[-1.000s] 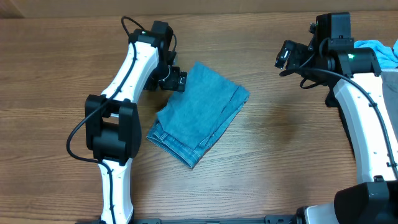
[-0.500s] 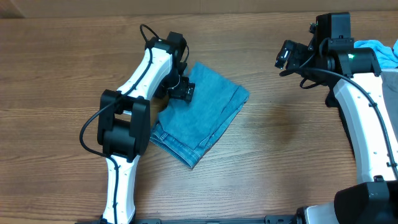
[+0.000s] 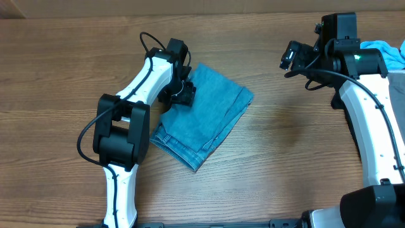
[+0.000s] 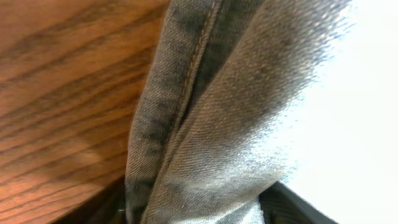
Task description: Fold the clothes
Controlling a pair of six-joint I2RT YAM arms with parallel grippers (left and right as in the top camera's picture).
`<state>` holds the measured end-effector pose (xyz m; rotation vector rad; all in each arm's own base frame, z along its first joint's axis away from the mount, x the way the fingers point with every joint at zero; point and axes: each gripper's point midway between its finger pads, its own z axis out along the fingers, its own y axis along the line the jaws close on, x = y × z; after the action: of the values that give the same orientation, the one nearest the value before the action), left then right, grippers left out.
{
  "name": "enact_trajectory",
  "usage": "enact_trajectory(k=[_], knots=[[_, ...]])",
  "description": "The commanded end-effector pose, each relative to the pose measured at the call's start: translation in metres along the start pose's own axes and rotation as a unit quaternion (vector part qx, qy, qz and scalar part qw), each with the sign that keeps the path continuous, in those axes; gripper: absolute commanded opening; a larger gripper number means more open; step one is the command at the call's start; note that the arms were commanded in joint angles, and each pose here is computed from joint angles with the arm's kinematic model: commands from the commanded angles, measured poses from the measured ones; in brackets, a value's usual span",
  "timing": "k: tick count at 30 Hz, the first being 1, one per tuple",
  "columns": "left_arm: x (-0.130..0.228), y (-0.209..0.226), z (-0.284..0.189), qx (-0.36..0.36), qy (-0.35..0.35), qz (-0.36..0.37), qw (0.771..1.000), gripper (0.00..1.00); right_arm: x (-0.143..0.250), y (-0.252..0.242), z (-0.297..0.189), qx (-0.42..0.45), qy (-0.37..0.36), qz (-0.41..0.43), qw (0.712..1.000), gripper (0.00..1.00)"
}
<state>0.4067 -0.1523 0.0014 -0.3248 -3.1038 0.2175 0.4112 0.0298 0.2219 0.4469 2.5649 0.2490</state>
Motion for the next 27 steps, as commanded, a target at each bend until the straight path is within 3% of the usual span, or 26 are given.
enact_trajectory(k=[1,6,8,15,23,27], knots=[[0.049,0.010,0.049,-0.016,0.105,0.028,0.994,0.53,-0.001,-0.001,-0.001,0.001,-0.002,-0.002,1.000,1.00],[0.053,0.012,0.048,-0.018,0.114,0.027,0.993,0.12,0.000,-0.001,-0.001,0.001,-0.002,-0.002,1.000,1.00],[0.053,0.012,0.047,-0.018,0.114,0.027,0.993,0.04,-0.001,-0.001,-0.001,0.001,-0.002,-0.002,1.000,1.00],[0.043,0.007,0.021,-0.017,0.113,0.040,0.993,0.04,-0.001,-0.001,-0.001,0.001,-0.002,-0.002,1.000,1.00],[-0.019,-0.009,-0.089,-0.024,-0.031,0.052,0.998,0.04,-0.001,-0.001,-0.001,0.001,-0.002,-0.002,1.000,1.00],[-0.018,-0.006,-0.128,-0.043,-0.053,0.051,0.996,0.04,-0.001,-0.001,-0.001,0.001,-0.002,-0.002,1.000,1.00]])
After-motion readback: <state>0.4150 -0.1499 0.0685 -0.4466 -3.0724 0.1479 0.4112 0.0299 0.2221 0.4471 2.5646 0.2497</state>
